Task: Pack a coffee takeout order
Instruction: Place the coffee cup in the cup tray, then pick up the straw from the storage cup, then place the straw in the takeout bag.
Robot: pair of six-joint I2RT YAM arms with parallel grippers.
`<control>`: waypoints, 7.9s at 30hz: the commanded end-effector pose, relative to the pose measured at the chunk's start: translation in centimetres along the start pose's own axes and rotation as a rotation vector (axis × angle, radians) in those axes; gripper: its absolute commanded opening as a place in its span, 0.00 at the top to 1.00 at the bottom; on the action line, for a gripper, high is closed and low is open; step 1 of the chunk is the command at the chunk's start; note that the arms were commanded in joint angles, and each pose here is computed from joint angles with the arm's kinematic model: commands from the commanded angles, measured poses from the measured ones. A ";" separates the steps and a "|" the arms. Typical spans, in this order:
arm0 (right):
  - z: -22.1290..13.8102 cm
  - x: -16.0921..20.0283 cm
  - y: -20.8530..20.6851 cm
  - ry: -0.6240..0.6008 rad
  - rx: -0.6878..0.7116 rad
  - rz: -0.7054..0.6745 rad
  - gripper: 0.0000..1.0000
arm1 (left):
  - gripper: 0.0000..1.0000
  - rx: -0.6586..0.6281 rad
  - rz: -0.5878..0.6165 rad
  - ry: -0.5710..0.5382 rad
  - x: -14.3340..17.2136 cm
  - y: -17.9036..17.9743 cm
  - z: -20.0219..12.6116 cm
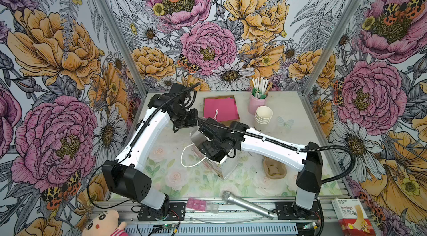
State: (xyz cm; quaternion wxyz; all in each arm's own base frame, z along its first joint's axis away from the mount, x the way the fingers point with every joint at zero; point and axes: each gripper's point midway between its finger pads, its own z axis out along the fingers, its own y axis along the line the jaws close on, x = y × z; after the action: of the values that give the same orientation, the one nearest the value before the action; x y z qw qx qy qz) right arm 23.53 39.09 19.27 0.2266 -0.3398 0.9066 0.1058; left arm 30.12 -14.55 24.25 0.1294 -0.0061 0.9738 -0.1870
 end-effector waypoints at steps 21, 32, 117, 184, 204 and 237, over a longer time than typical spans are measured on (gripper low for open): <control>-5.6 -3.6 -0.8 -0.166 0.005 0.007 0.16 | 1.00 -0.023 0.023 -0.019 -0.6 0.0 -0.1; -8.6 -4.8 -0.9 -0.237 -0.017 0.018 0.45 | 1.00 -0.029 0.021 -0.014 -0.5 0.1 0.0; -6.5 -4.3 -41.3 -0.308 0.107 0.793 0.51 | 1.00 -0.044 0.034 0.010 -0.3 -0.5 1.1; -16.1 -4.7 -38.9 -0.452 0.205 0.757 1.00 | 1.00 -0.052 0.032 0.017 -0.4 0.0 1.3; -33.7 -4.9 -20.6 -0.762 -0.176 0.561 1.00 | 1.00 -0.052 0.044 0.013 -1.2 -0.1 1.4; -22.8 -0.5 -2.1 -0.137 -0.213 0.057 1.00 | 1.00 -0.049 0.047 0.006 -1.7 -0.6 1.3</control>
State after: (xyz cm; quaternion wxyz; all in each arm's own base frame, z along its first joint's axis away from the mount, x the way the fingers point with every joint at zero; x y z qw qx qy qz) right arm 16.98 30.30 40.81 0.2485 -0.3157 0.8713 0.2818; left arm 31.63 -15.46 23.65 0.1269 0.0077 0.9776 -0.1676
